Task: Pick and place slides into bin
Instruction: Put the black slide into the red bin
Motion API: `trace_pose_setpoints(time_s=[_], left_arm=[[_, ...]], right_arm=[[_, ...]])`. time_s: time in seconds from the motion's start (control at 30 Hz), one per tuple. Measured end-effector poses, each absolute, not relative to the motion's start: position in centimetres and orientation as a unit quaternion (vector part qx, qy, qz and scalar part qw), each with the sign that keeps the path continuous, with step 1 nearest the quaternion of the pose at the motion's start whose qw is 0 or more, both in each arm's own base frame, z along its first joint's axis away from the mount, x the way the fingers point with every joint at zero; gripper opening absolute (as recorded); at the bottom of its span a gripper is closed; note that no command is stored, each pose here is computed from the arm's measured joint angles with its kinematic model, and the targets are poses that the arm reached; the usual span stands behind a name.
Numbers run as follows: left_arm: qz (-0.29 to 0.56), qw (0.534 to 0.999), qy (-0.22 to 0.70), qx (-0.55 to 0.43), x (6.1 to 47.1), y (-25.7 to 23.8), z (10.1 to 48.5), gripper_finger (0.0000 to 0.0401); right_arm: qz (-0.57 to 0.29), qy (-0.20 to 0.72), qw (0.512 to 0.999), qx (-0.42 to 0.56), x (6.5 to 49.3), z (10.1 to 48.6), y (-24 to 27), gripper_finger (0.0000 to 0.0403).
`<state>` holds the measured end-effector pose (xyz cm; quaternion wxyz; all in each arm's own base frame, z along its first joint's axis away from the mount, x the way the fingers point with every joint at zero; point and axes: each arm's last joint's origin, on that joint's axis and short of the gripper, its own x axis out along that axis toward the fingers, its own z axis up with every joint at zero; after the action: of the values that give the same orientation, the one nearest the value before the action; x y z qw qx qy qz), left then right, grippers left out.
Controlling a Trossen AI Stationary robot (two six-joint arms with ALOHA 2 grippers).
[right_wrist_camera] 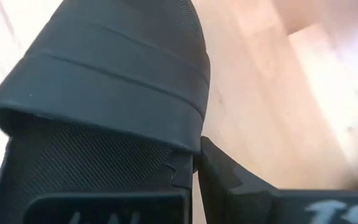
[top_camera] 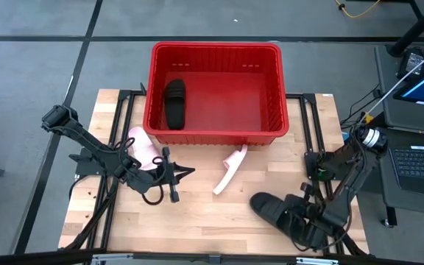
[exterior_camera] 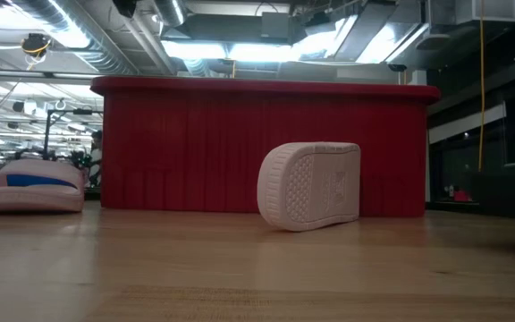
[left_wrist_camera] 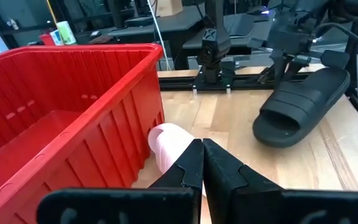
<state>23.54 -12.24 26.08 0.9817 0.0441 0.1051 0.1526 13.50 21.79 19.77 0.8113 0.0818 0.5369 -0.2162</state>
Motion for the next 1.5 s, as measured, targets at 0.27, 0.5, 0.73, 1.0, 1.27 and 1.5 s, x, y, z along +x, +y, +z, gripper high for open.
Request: trace_pose_setpoints(time_s=[0.27,0.5,0.73,1.0,1.27,1.5], left_arm=[[0.181,0.979,0.095,0.016,23.5,-12.1,26.1,0.0002],[0.183,0.98,0.078,-0.01,23.6,-12.1,26.6,0.0002],[0.166,0.983,0.069,0.023,24.8,-12.9,28.8,0.0002],[0.161,0.973,0.12,0.11,28.7,-15.4,30.6,0.0002],[0.194,0.955,0.166,0.155,32.3,-17.4,32.6,0.0002],[0.207,0.945,0.184,0.17,35.6,-17.9,32.1,0.0002]], right_arm=[[-0.252,0.495,0.828,0.072,15.2,22.6,21.2,0.0012],[-0.283,0.422,0.86,0.046,16.6,25.5,20.5,0.0012],[-0.329,0.359,0.873,0.043,18.8,27.0,18.8,0.0012],[-0.384,0.347,0.855,0.028,21.1,27.1,15.9,0.0012],[-0.426,0.325,0.844,0.031,22.6,27.2,13.8,0.0013],[-0.429,0.307,0.849,0.016,23.1,27.3,13.4,0.0011]])
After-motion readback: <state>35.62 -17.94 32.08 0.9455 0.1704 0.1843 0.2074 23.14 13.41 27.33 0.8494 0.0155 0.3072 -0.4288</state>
